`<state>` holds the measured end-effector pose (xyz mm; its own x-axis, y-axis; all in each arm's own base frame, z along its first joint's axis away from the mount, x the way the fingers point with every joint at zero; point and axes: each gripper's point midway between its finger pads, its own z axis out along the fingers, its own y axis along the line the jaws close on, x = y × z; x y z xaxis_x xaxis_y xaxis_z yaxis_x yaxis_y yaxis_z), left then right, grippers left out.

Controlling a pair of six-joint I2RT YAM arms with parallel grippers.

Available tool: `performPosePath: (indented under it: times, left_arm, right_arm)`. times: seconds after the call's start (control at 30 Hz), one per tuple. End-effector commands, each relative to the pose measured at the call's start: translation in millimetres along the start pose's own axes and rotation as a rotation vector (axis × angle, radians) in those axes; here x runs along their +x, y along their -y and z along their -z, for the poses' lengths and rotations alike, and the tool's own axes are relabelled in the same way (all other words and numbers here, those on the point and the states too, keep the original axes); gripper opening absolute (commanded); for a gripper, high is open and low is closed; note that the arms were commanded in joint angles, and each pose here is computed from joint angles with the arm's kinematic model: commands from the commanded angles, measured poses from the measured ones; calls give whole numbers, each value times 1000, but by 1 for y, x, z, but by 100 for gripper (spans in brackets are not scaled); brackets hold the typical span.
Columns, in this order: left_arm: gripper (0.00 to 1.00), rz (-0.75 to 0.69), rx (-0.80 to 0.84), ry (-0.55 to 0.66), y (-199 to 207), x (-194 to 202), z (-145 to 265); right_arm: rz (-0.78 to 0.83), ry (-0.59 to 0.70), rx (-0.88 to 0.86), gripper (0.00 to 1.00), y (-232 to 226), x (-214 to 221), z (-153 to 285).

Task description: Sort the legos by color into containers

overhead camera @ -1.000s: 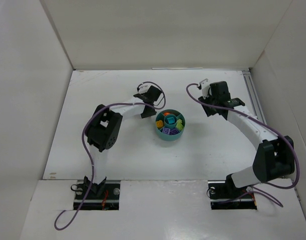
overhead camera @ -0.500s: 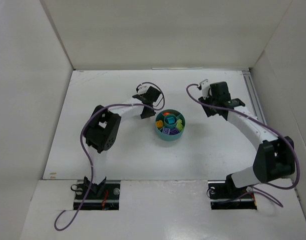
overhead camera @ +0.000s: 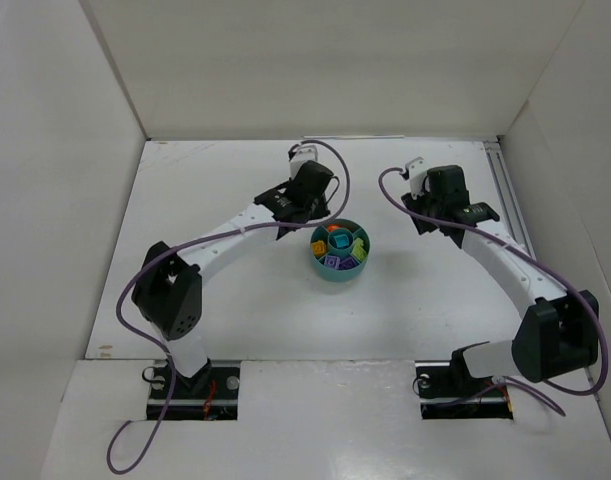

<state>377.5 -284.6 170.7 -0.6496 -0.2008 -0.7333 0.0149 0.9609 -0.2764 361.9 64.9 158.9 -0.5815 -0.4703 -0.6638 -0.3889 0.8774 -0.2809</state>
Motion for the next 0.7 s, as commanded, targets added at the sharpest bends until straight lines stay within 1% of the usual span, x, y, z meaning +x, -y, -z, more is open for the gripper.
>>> performPosePath:
  times: [0.0,0.07,0.2,0.23,0.37,0.43,0.6,0.67]
  left_arm:
    - [11,-82,116,44,35,-12,18]
    - [12,-106,160,52,52,-13,27]
    - [14,-134,206,11,66,0,20]
    - [14,-140,196,-3,65,6,14]
    - [14,-146,223,-19,76,10,11]
    - [16,-151,225,-32,76,14,8]
    - [17,-168,211,-61,79,23,3]
    - [19,-168,212,-60,80,20,5]
  right_arm:
    - [-7,78,10,44,5,-17,5]
    - [-6,81,1,44,3,-17,5]
    - [-12,70,5,44,5,-12,3]
    - [-12,70,5,44,5,-12,3]
    - [-3,70,5,44,6,-12,3]
    - [-3,70,5,44,6,-12,3]
    - [-2,73,-4,44,4,-13,3]
    - [-2,73,-4,44,4,-13,3]
